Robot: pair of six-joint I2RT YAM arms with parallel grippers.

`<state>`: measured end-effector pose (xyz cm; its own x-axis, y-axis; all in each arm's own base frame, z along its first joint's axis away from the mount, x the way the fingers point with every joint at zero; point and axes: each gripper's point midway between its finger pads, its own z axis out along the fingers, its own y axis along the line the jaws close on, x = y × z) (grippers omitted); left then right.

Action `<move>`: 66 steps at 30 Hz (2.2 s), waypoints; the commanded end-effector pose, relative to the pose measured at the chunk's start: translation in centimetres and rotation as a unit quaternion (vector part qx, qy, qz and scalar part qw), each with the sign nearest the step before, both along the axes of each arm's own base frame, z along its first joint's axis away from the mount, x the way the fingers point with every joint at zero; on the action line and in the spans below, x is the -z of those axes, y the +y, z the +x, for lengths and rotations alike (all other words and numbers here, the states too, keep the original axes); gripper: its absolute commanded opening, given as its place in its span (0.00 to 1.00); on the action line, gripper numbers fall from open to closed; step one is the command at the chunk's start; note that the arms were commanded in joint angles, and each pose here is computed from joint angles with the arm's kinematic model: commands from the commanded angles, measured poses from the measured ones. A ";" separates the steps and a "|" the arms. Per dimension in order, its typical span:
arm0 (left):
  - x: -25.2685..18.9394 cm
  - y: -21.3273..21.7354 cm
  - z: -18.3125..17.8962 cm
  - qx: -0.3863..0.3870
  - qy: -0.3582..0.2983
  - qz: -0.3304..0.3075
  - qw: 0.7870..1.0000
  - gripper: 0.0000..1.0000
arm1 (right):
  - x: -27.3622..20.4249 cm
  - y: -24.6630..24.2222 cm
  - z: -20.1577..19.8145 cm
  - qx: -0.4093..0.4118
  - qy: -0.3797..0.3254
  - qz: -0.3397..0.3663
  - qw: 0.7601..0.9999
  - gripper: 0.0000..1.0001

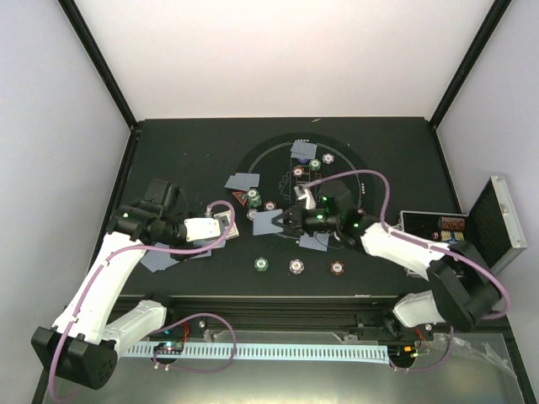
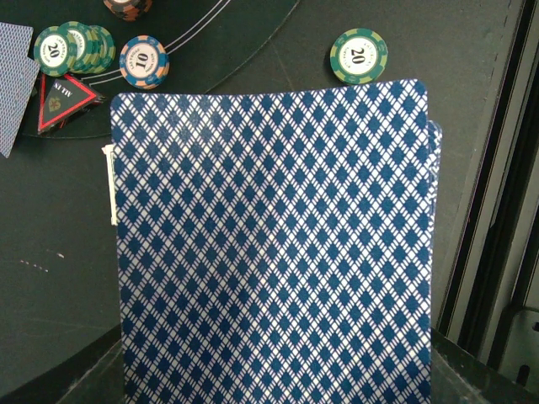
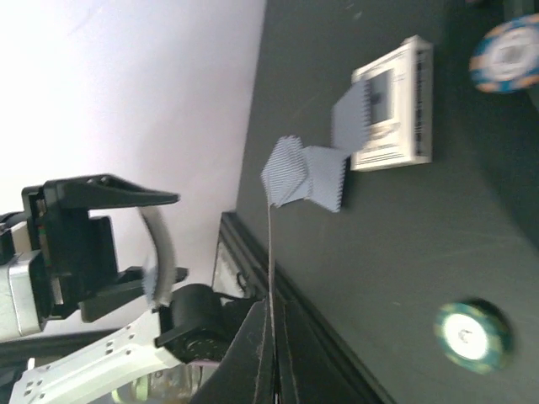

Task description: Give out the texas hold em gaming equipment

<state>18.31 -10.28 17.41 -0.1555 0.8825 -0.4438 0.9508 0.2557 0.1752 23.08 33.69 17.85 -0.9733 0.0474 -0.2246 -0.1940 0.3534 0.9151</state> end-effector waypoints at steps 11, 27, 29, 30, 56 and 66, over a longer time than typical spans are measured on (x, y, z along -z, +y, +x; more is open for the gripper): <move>-0.7 -0.5 0.4 0.009 -0.013 -0.013 1.000 0.02 | 9.9 -12.4 -0.3 0.115 0.068 -0.110 0.985 0.01; -0.9 -0.6 0.3 0.012 -0.013 -0.015 1.000 0.02 | 12.5 -16.7 -0.4 0.166 0.058 -0.241 0.955 0.23; -0.9 -0.6 0.3 0.014 -0.014 -0.016 1.000 0.02 | 12.0 -17.5 0.1 0.179 0.046 -0.264 0.947 0.32; -1.0 -0.6 0.3 0.014 -0.013 -0.016 1.000 0.02 | 11.6 -17.8 0.3 0.186 0.040 -0.272 0.943 0.36; -1.3 -1.1 0.3 0.017 -0.008 -0.029 0.999 0.01 | -4.1 8.1 -3.7 -0.068 0.007 0.076 0.995 0.76; -1.3 -0.9 0.3 0.016 -0.013 -0.025 0.999 0.02 | -3.1 12.8 -4.6 -0.114 0.041 0.100 0.988 0.76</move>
<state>18.25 -10.71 17.31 -0.1535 0.8749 -0.4593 0.9564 0.2483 0.1534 18.99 45.08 19.24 -0.9833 -0.1081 -0.1462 -0.1655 0.1998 0.9658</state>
